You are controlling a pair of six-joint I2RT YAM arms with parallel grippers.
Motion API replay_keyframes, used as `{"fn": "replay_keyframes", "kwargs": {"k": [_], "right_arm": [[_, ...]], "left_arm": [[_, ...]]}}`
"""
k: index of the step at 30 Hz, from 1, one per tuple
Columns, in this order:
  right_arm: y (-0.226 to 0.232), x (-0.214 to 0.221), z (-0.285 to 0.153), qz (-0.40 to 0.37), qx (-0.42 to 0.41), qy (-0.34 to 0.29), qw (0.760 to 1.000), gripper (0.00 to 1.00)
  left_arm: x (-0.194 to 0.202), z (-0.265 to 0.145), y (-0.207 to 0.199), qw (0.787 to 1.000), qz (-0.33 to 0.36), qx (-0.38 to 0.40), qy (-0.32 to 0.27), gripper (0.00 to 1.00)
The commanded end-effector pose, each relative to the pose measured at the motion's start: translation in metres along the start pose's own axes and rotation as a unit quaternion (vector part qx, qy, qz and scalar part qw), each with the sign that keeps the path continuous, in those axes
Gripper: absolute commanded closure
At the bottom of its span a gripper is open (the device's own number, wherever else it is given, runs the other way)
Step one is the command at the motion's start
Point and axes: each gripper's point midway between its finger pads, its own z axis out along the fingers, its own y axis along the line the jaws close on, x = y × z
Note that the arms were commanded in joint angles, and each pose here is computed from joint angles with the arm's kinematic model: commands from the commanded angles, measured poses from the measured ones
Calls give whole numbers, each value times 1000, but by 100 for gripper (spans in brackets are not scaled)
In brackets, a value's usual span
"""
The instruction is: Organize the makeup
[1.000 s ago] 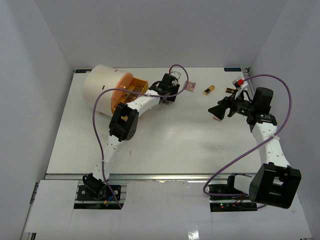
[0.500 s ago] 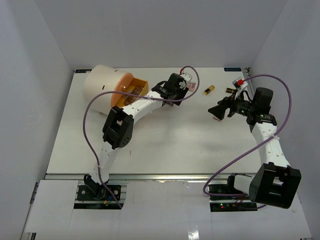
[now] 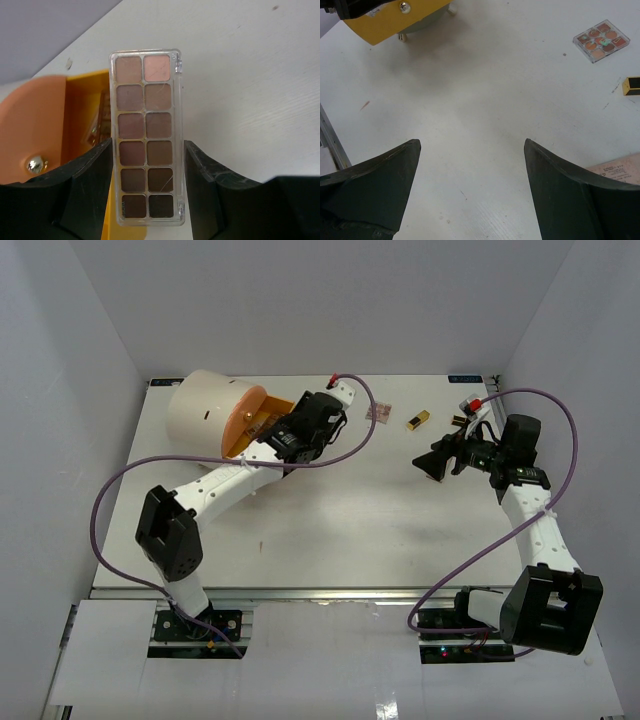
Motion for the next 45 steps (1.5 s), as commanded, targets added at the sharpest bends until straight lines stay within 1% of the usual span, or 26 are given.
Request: {"fn": "replay_keyframes", "kwargs": {"k": [1, 4, 5, 13, 18, 20, 22, 23, 25, 27, 29, 31, 33, 38, 41, 43, 45], "right_arm": [[-2, 1, 6, -13, -3, 1, 1000, 10], [-3, 0, 6, -16, -2, 1, 1000, 10], [-3, 0, 6, -16, -1, 1, 1000, 10], [-4, 2, 6, -14, -1, 3, 1000, 10], [-3, 2, 6, -15, -2, 2, 1000, 10], [-3, 2, 6, -14, -3, 3, 1000, 10], [-3, 3, 7, -13, -3, 3, 1000, 10], [-4, 3, 7, -13, -3, 3, 1000, 10], [-4, 3, 7, -13, -3, 3, 1000, 10], [-3, 3, 7, -13, -3, 4, 1000, 10], [-4, 3, 7, -14, -2, 4, 1000, 10], [-4, 4, 7, -12, -3, 5, 1000, 10], [-5, 5, 8, -11, -4, 7, 1000, 10], [-6, 7, 10, -7, -2, 13, 1000, 10], [-12, 12, 12, 2, 16, 28, 999, 10], [-24, 14, 15, 2, 63, 49, 997, 8], [-39, 17, 17, 8, 127, 77, 989, 10]], "left_arm": [[19, -25, 61, 994, 8, -109, 19, 95], [32, -30, 81, 990, 0, -141, 33, 94], [35, -31, 82, 989, -2, -141, 34, 94], [37, -37, 103, 987, -19, -160, 28, 93], [44, -27, 114, 985, -15, -165, 36, 88], [46, -21, 113, 985, -7, -166, 41, 79], [45, -18, 114, 985, -3, -168, 43, 68], [44, -16, 114, 985, -2, -168, 43, 61], [40, -15, 113, 986, -3, -164, 40, 42], [36, -15, 112, 987, -6, -156, 34, 25], [31, -18, 111, 989, -13, -147, 26, 17], [28, -21, 111, 990, -17, -140, 21, 12], [28, -23, 112, 990, -18, -140, 20, 9], [23, -31, 112, 991, -36, -128, 7, 7], [7, -44, 100, 994, -78, -72, -23, 7], [-7, -67, 96, 990, -129, -29, -58, 5], [-7, -85, 80, 982, -164, 32, -82, 3]]}}
